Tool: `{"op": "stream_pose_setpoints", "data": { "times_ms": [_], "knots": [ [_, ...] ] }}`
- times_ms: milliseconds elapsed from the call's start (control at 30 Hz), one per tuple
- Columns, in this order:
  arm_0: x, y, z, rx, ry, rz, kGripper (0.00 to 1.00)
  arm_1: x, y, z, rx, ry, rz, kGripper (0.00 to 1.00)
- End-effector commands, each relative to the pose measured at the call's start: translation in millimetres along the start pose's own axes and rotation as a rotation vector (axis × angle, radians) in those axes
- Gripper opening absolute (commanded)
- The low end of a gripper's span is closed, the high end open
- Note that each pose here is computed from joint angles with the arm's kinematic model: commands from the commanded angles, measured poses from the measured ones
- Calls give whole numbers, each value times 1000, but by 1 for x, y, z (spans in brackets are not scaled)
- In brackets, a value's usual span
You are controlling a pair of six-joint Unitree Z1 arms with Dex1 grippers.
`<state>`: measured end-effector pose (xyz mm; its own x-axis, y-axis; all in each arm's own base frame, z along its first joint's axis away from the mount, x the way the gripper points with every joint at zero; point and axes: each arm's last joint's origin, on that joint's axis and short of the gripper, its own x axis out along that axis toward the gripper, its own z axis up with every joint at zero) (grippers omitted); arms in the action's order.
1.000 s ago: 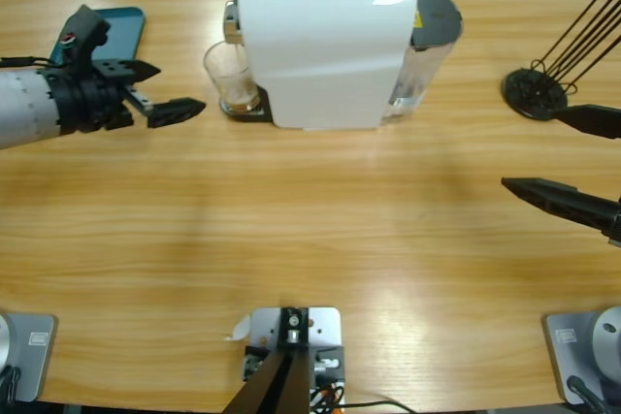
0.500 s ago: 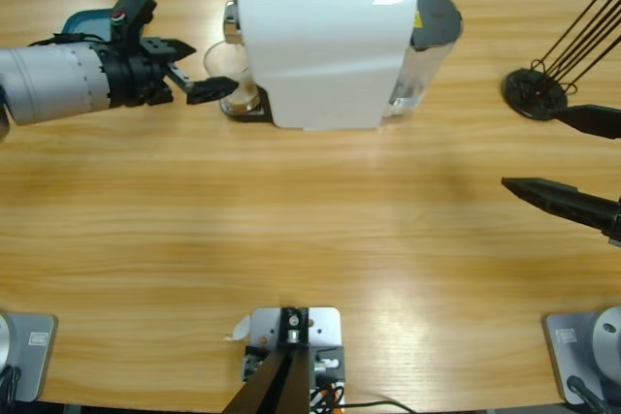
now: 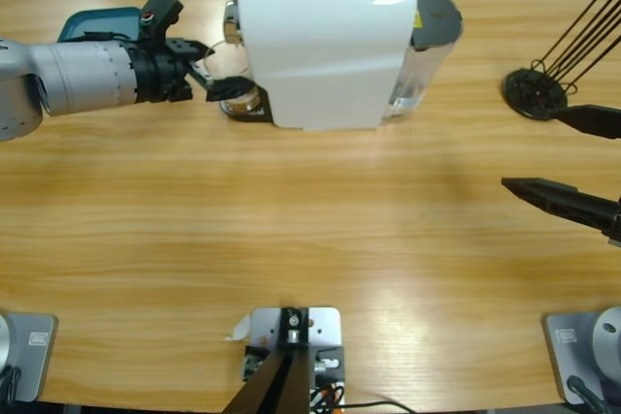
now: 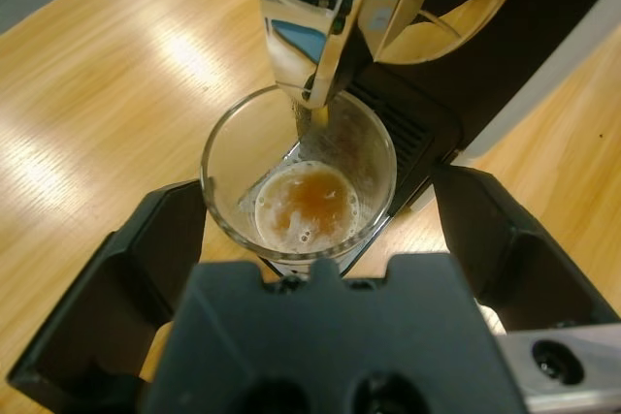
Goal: Pour coffee
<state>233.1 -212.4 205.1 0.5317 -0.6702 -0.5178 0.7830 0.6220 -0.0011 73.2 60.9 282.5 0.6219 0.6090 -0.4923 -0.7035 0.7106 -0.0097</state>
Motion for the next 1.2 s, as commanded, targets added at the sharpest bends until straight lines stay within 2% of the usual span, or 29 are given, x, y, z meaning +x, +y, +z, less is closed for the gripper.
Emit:
{"op": "stream_pose_setpoints", "data": {
  "times_ms": [33,400,633,767,867,1200],
  "knots": [
    [18,5,-12,-6,48,-10,991,2,0,-5,9,28,-2,1000],
    [19,13,-13,-12,46,1,991,3,0,-5,9,32,0,1000],
    [23,12,-12,-13,43,-27,920,4,0,-6,9,34,0,1000],
    [26,13,-12,-14,46,-27,733,4,0,-5,9,35,0,1000],
    [27,13,-12,-13,46,-27,484,4,0,-5,9,34,2,1000],
    [17,15,-12,-18,43,11,480,4,0,-5,9,35,5,1000]
  ]
}}
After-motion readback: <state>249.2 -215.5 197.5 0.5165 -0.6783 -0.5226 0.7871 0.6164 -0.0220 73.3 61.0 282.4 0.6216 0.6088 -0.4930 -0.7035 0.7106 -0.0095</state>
